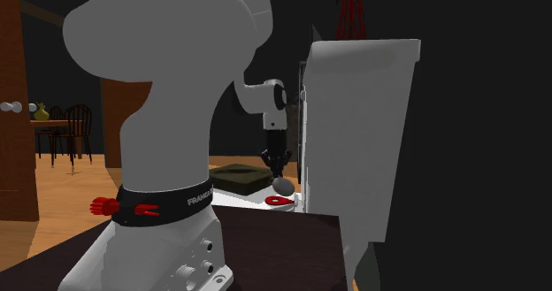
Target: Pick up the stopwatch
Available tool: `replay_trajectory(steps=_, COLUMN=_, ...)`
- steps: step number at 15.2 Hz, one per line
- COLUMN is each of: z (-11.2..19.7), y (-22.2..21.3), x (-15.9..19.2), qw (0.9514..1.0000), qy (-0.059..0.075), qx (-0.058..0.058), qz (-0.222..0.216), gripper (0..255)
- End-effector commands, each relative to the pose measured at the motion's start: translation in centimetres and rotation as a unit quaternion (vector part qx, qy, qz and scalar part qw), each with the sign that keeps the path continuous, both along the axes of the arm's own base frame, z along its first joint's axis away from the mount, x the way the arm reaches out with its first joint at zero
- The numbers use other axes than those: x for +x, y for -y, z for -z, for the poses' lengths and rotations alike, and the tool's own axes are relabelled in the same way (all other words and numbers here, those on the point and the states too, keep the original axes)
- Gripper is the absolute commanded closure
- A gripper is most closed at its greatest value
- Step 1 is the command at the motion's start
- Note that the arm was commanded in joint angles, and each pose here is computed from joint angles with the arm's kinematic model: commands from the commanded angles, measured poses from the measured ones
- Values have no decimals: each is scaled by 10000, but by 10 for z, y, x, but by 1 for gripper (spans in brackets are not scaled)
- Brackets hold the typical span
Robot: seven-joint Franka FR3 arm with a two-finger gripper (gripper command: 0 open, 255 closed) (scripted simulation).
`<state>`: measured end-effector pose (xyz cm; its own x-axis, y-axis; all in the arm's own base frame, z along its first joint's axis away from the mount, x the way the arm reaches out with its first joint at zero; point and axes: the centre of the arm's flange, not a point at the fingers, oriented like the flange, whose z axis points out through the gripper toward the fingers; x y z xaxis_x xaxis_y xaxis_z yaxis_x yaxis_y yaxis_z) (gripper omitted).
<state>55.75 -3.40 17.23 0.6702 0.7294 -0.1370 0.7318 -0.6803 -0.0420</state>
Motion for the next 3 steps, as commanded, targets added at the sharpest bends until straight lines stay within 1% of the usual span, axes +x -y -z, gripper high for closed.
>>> replay_trajectory(steps=1, z=-10, y=0, x=0, qw=10000, qy=-2, qx=0, qz=0, gripper=255)
replay_trajectory(steps=3, z=-11, y=0, x=0, qw=10000, qy=-2, qx=0, qz=0, gripper=255)
